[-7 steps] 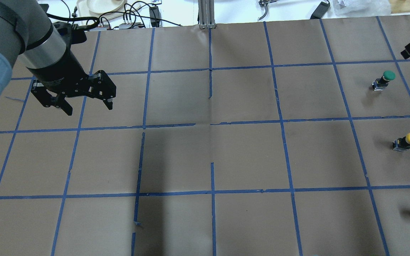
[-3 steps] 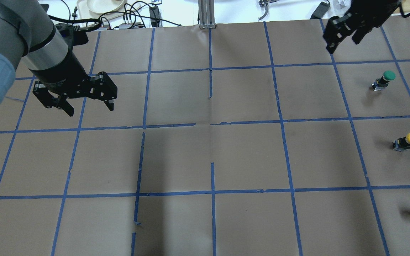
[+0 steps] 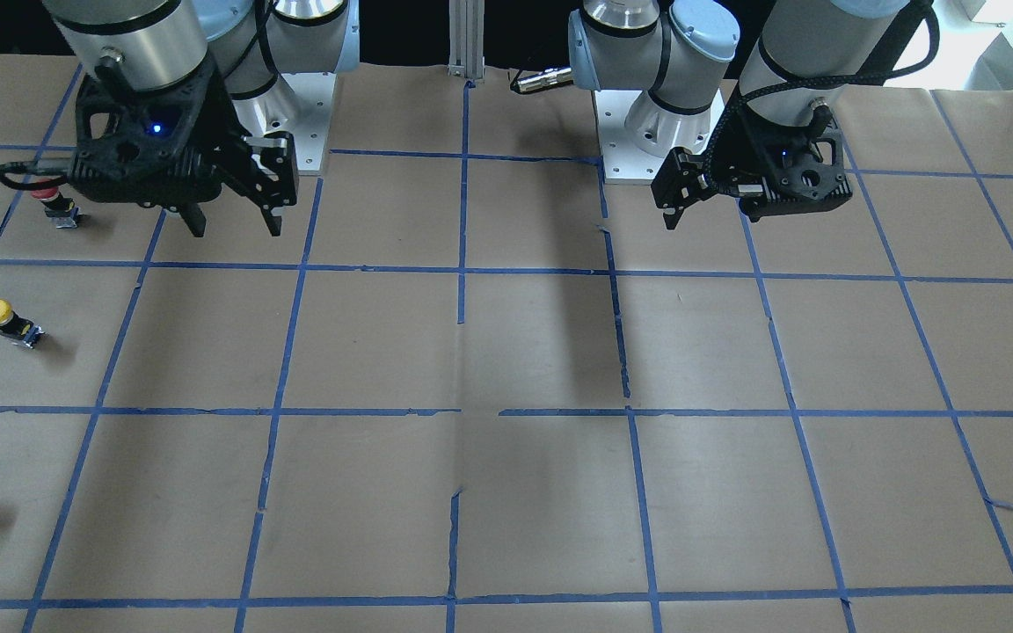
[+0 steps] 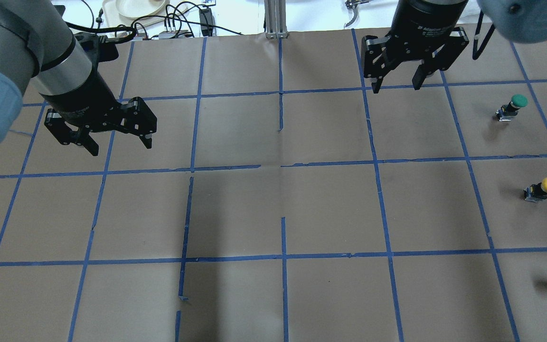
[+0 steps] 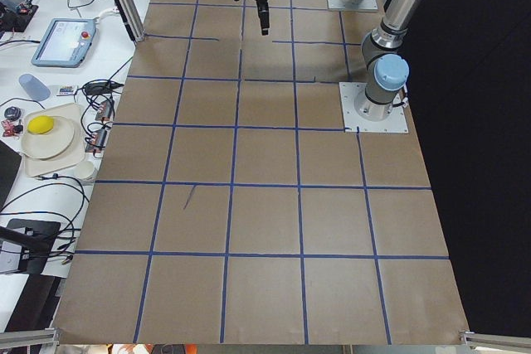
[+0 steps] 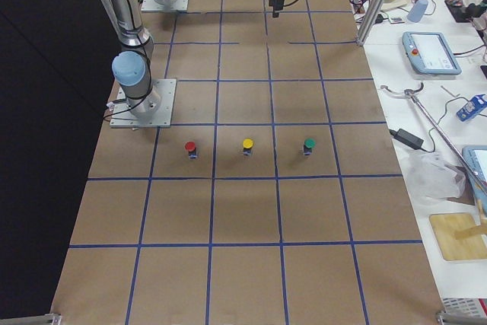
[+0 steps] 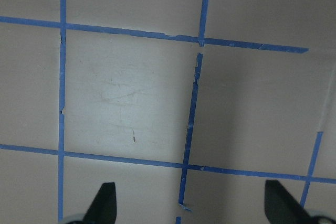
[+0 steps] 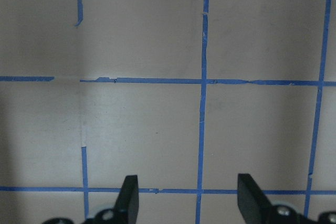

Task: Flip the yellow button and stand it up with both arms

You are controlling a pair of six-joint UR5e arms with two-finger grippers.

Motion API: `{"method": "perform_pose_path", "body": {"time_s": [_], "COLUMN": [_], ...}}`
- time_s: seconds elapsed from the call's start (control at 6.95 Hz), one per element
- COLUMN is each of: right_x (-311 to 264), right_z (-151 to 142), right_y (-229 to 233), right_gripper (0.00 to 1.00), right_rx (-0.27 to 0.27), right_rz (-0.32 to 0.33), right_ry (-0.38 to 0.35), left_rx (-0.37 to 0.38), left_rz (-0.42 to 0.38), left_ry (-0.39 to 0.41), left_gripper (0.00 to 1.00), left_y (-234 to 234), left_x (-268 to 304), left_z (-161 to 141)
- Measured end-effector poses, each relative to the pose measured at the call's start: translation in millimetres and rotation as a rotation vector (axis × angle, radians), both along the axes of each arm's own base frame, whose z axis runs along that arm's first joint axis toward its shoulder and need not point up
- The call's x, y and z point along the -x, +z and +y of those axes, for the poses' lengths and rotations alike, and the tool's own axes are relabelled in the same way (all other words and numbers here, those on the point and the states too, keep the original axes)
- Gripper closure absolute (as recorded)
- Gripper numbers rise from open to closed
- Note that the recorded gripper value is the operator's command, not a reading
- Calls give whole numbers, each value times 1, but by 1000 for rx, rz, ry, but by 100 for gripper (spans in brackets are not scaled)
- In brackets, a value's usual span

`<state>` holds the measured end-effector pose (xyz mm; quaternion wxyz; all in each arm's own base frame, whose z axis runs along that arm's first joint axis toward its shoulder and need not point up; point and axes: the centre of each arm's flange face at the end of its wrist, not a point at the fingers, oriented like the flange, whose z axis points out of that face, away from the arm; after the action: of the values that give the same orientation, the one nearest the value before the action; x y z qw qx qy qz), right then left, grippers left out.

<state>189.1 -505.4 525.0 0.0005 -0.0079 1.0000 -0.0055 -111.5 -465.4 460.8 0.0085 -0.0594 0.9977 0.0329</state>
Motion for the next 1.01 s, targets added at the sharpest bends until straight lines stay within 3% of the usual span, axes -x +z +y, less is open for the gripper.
{"method": "perform_pose_path", "body": {"time_s": [1.01], "right_x": [-10], "right_z": [12], "right_y": [0], "right_gripper": [0], "right_rx": [-2], "right_rz": [-7], "right_ry": [-30], "left_rx": [1], "left_rz": [-1], "left_ry": [-2], "left_gripper": [0], "left_y": [-1], "left_x": [1], "left_z": [1]}}
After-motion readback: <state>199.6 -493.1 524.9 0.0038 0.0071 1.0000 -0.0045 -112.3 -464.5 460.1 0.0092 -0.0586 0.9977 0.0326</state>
